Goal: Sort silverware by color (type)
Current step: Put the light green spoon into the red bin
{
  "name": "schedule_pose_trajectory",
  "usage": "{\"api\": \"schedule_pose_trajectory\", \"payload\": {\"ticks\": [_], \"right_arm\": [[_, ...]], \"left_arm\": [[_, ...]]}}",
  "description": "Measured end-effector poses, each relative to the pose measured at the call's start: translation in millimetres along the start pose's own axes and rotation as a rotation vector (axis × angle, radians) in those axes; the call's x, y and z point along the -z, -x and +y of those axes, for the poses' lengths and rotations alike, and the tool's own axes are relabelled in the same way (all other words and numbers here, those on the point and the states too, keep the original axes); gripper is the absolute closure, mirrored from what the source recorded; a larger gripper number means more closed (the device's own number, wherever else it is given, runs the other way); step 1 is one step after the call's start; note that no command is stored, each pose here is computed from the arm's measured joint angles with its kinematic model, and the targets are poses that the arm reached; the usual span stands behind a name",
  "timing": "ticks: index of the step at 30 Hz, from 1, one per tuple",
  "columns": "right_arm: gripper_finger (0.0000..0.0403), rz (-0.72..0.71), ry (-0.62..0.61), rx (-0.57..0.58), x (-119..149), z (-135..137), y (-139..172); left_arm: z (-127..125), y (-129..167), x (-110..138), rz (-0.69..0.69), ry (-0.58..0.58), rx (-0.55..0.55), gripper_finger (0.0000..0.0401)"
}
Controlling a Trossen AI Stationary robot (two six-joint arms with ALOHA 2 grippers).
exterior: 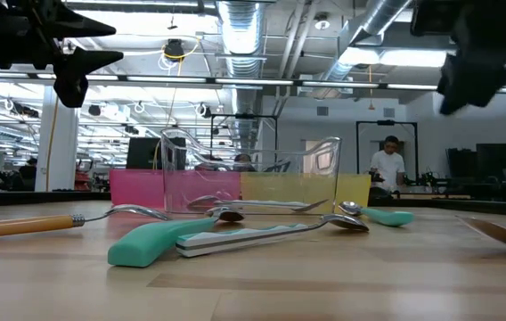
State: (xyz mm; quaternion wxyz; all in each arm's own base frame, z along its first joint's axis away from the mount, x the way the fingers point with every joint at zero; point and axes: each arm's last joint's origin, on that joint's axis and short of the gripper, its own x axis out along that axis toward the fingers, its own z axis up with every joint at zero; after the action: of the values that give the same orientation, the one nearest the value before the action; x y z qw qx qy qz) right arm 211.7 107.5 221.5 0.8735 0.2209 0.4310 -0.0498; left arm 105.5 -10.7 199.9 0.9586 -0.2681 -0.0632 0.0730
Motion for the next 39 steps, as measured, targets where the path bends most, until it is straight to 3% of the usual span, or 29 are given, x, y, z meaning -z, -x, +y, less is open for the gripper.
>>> {"api": "schedule_pose_trajectory", "payload": {"ticks": [6,15,18,23,27,32,39], "right_arm": [[0.0277,0.069,0.040,0.066,11,3,-25],[0.0177,0.074,0.033,0.098,11,2,-43],[0.0161,0.060,0.016,0.109,7,-1,-44],[0.0162,0.032,-0.014,0.130,-2,-8,-46],[0.0166,0.015,0.028,0.124,-7,-11,-47],[0.0168,0.012,0.028,0.129,-9,-12,-47],[0.0168,0.005,0.028,0.137,-9,-13,-47]], "left_arm": [[0,0,0,0.000,0.000,0.000,0.0248],[0,0,0,-0.001,-0.009,-0.004,0.0248],[0,0,0,-0.002,-0.016,-0.006,0.0248],[0,0,0,0.002,-0.054,0.001,0.0248],[-2,0,5,0.084,-0.206,0.112,0.0248],[-3,1,7,0.126,-0.233,0.176,0.0248],[2,0,14,0.195,-0.262,0.103,0.0248]]}}
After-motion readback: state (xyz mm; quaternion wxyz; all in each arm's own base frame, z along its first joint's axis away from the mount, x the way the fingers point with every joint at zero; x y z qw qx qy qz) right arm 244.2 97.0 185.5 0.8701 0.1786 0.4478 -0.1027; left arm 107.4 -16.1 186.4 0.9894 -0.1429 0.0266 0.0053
